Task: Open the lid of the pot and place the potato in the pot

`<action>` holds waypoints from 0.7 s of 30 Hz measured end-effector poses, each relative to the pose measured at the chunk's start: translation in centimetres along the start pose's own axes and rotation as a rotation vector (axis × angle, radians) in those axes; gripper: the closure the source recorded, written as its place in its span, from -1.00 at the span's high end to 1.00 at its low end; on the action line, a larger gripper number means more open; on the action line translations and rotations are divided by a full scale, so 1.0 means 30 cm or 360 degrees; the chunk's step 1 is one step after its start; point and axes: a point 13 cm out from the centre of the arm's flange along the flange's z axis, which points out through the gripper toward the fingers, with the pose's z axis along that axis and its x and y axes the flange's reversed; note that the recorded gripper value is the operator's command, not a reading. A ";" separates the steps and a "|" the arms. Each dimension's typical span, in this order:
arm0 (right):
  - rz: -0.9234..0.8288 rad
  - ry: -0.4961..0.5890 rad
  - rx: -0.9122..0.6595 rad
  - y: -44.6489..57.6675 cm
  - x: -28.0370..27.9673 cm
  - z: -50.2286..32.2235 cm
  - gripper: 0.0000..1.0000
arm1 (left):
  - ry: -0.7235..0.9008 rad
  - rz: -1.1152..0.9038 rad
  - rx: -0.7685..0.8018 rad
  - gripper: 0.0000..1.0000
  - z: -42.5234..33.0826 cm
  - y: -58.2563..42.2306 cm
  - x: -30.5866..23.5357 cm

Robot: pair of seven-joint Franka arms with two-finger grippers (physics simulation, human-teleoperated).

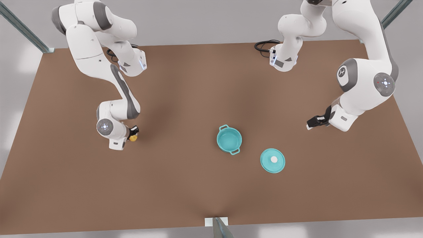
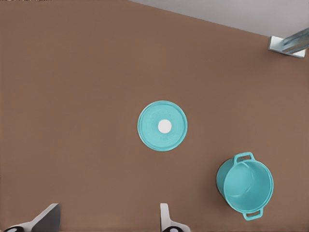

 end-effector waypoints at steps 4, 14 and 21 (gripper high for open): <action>-0.0029 -0.0034 0.0006 0.004 -0.042 -0.133 0.00 | -0.0015 0.0069 -0.0008 1.00 -0.025 0.008 0.000; -0.0217 -0.0148 -0.0140 0.326 -0.282 -0.405 -0.01 | -0.0078 0.0235 -0.0045 1.00 -0.106 -0.019 0.017; -0.0384 -0.0267 -0.0269 0.691 -0.496 -0.520 -0.03 | -0.0063 0.0266 -0.0089 1.00 -0.143 0.023 0.019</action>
